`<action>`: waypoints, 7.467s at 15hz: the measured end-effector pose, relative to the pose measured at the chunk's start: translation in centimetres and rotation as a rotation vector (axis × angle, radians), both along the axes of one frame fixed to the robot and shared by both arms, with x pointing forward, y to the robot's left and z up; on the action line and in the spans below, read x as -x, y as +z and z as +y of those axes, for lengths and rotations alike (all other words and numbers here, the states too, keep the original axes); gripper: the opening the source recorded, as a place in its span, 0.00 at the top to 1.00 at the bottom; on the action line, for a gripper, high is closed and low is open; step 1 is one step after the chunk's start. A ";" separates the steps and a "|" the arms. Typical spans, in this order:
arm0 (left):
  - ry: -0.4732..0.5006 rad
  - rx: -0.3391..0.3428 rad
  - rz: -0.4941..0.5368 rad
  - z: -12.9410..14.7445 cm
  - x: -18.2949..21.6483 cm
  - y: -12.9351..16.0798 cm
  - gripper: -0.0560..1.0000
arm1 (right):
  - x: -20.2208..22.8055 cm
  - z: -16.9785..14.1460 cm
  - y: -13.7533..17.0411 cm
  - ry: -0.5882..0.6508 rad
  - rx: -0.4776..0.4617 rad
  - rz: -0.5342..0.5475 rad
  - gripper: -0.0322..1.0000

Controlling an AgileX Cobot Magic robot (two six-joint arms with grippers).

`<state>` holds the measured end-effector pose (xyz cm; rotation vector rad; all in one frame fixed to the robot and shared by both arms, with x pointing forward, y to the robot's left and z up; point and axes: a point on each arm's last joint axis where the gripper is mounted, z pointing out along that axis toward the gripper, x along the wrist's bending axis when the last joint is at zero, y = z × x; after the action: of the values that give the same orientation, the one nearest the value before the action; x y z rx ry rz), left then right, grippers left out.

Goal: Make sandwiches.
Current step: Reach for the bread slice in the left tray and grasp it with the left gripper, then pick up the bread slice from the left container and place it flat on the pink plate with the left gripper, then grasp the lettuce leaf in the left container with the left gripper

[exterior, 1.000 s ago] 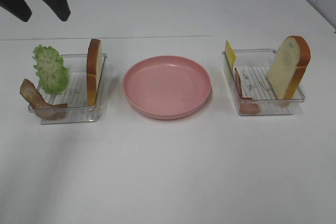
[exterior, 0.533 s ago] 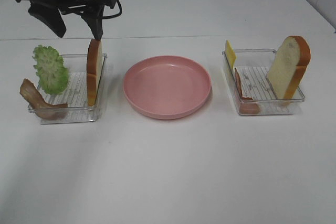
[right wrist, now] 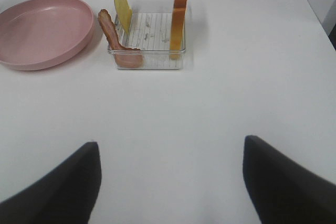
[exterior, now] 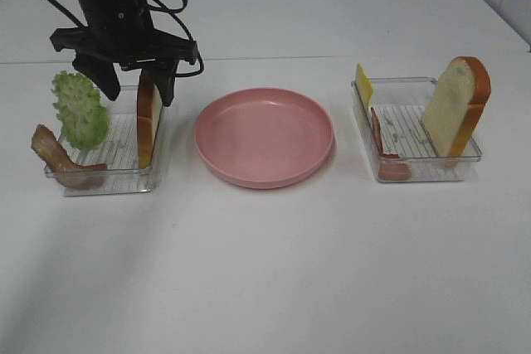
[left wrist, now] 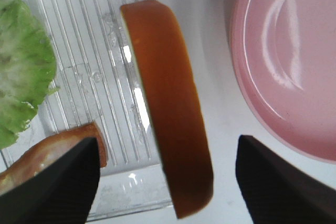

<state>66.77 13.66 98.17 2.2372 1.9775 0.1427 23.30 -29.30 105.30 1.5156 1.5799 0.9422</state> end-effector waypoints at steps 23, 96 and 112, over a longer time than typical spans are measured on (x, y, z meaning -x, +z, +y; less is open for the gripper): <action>0.008 0.403 -0.158 3.3 -1.5 9.9 0.75 | 0.0 0.0 0.0 0.002 -0.002 0.000 0.27; 0.235 0.043 0.013 14.4 -2.8 1.5 0.22 | 0.0 0.2 0.0 0.011 -0.016 -0.001 0.27; 0.176 0.055 0.005 12.8 -4.6 -3.4 0.71 | 0.0 0.2 0.0 0.011 -0.016 -0.001 0.27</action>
<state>71.35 26.48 94.81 2.0308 2.1522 0.1012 23.30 -29.14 105.31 1.5188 1.5849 0.9632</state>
